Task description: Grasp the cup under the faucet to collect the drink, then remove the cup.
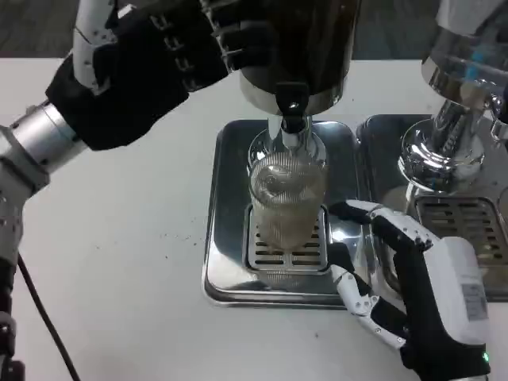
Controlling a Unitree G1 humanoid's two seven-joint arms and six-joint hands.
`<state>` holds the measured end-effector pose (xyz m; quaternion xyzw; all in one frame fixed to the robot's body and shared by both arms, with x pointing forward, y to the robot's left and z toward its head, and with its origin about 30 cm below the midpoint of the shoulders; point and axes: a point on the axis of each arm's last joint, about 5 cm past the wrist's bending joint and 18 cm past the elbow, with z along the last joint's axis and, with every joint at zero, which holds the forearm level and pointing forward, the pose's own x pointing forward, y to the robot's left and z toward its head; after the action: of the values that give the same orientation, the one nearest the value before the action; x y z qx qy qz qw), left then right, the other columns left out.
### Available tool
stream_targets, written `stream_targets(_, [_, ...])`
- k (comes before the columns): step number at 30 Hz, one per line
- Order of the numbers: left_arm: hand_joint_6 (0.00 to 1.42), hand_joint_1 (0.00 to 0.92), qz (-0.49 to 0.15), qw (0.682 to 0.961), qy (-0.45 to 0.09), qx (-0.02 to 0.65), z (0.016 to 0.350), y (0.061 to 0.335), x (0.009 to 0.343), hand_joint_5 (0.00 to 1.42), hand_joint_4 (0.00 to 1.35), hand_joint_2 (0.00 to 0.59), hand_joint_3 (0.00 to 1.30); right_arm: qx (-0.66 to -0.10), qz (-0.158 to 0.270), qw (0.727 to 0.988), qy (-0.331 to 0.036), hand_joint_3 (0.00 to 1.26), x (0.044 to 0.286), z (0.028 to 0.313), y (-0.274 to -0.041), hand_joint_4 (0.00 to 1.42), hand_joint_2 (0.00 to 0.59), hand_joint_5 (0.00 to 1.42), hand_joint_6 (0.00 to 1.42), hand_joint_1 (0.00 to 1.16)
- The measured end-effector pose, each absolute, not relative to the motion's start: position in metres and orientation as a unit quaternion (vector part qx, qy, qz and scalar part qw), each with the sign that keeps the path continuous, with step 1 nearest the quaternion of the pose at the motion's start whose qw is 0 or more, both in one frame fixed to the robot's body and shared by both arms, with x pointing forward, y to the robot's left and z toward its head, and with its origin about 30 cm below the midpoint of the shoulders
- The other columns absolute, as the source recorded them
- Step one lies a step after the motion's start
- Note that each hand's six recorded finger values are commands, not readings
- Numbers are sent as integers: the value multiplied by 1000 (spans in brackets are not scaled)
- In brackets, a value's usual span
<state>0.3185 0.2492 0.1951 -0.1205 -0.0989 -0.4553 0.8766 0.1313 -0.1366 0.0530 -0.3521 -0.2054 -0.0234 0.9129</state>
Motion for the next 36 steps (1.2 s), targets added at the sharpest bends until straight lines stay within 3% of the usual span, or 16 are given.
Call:
stream_targets(18, [173, 0, -477, 873, -61, -80, 183, 221, 333, 261, 232, 155, 275, -340, -35, 918, -201, 446, 130, 51, -134, 430, 442, 415, 469, 467])
stream_targets(36, [25, 0, -521, 851, -54, -33, 177, 209, 340, 179, 150, 170, 242, -326, -51, 926, -183, 447, 124, 48, -132, 435, 447, 415, 448, 463])
